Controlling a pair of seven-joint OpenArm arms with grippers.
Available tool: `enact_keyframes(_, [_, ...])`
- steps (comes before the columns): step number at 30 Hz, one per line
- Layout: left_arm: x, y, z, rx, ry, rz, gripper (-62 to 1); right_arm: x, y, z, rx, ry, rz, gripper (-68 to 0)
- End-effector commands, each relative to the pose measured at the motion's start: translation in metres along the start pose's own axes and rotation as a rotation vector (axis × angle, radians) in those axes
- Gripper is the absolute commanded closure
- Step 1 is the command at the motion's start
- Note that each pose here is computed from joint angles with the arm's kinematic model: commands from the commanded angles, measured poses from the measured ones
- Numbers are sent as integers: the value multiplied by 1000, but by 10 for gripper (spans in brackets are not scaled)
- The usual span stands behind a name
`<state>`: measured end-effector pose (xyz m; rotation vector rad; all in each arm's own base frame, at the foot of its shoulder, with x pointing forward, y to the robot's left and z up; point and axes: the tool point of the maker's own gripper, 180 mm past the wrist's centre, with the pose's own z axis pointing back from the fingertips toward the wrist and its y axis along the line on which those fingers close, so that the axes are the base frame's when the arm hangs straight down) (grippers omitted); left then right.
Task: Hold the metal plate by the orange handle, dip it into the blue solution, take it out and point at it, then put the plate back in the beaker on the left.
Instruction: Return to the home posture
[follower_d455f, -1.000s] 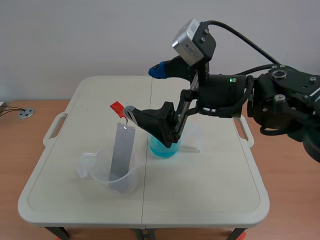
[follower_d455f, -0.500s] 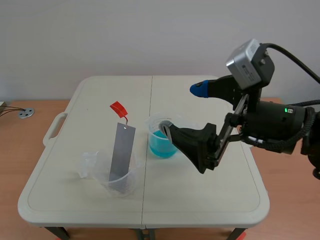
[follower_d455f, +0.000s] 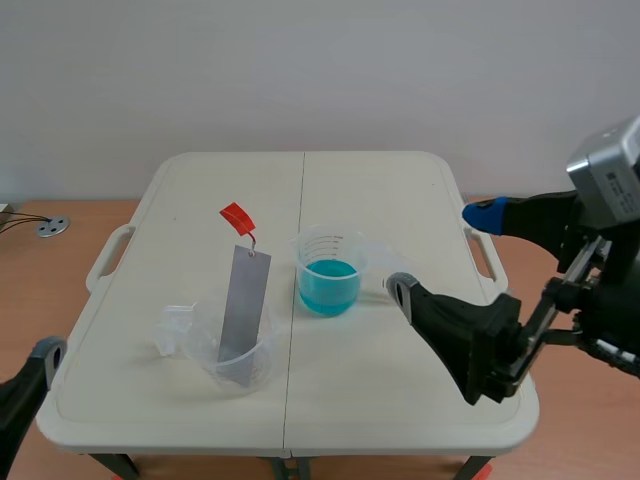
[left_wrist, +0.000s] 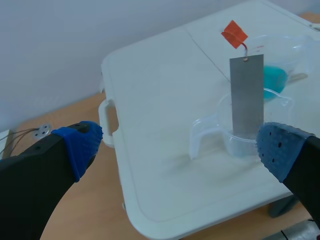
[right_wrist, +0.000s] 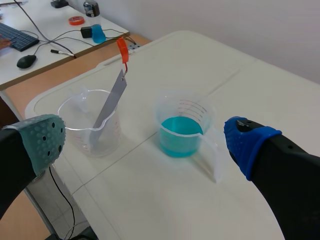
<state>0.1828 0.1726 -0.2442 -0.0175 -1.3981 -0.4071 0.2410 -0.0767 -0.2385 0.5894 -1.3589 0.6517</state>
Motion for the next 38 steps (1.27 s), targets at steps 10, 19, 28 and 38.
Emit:
enact_keyframes(10, [0, -30, -4, -43, -12, 30, -623, -13, -4, 19, -125, 45, -18, -665])
enact_keyframes(19, [1, -31, -5, -43, -18, 33, -623, -19, -3, 18, -131, 72, -16, -665])
enact_keyframes(28, [1, -31, -5, -44, -18, 34, -623, -19, -3, 18, -131, 72, -16, -665])
enact_keyframes(38, [1, -31, -5, -44, -18, 34, -623, -19, -3, 18, -131, 72, -16, -665])
